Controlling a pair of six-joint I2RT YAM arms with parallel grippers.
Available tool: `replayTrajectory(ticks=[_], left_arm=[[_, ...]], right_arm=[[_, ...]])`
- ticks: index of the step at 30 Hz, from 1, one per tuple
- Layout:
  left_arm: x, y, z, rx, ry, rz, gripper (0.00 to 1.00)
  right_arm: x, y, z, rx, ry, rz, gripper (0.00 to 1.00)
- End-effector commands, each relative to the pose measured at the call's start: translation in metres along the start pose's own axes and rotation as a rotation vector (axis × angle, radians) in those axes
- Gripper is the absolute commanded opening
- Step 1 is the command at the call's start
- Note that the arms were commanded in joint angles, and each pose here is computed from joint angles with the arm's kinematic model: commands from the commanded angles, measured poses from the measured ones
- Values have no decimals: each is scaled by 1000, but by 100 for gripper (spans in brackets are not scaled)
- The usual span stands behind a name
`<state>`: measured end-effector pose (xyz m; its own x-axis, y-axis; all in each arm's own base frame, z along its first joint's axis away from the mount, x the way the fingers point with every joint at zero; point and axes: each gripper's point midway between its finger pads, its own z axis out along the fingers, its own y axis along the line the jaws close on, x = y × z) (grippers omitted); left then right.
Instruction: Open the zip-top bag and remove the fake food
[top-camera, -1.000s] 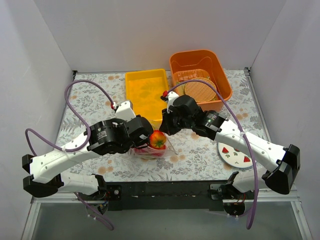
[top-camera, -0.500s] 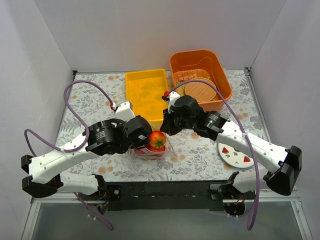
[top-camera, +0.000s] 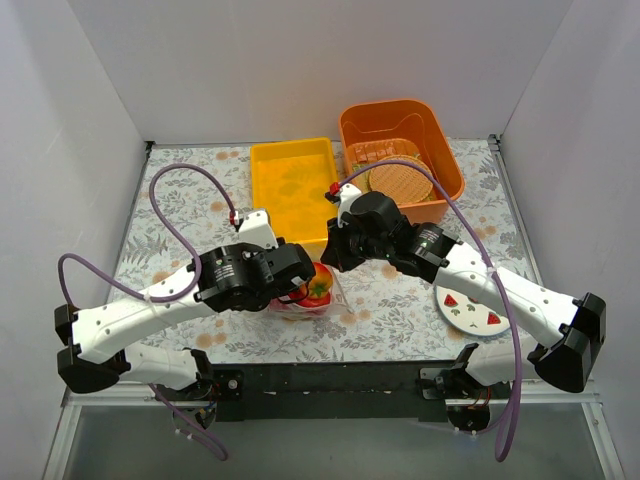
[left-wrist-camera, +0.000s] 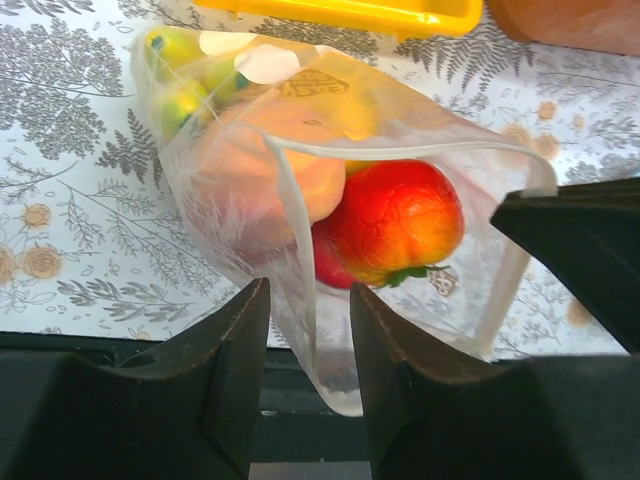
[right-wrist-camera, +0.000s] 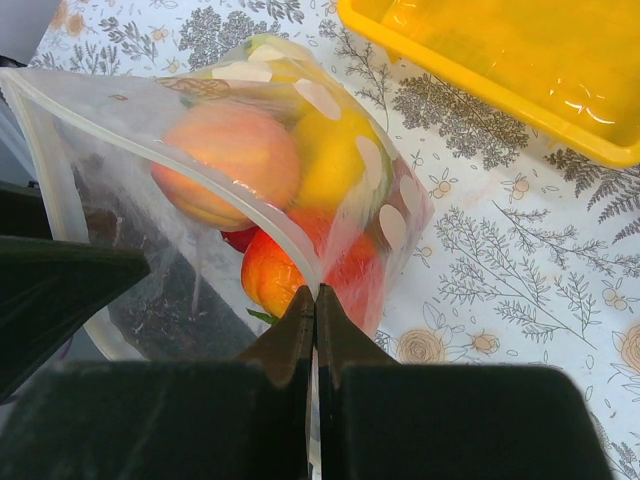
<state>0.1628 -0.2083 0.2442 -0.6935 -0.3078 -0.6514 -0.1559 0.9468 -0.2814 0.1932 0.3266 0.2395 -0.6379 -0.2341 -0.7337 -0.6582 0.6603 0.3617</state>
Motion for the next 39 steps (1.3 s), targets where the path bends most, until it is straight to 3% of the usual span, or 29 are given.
replayTrajectory(ticks=[1, 3, 4, 5, 14, 23, 26, 27, 31, 39], left_arm=[[-6, 17, 10, -73, -82, 36, 34], [-8, 22, 15, -84, -110, 55, 23], [-9, 24, 15, -90, -118, 60, 7], [-12, 26, 14, -96, -132, 65, 0], [-54, 13, -24, 0, -169, 214, 0], [-22, -1, 3, 33, -50, 335, 0], [-1, -3, 25, 58, -15, 345, 0], [6, -4, 35, 63, -10, 337, 0], [16, -12, 51, 108, 13, 322, 0], [12, -33, 61, 167, 5, 291, 0]], right_arm=[[-11, 4, -8, -7, -50, 6, 1], [-11, 4, -7, -2, -43, 0, 1], [-10, 3, -6, 1, -36, -4, 1], [-10, 2, -5, 2, -32, -8, 1], [-5, 0, 5, 6, -7, -23, 1], [12, -25, 10, 97, 24, -28, 2], [14, -29, 4, 108, 20, -39, 13], [16, -30, 3, 116, 23, -47, 22], [17, -32, -8, 170, 16, -59, 36], [16, 0, -18, 134, -25, -83, 38]])
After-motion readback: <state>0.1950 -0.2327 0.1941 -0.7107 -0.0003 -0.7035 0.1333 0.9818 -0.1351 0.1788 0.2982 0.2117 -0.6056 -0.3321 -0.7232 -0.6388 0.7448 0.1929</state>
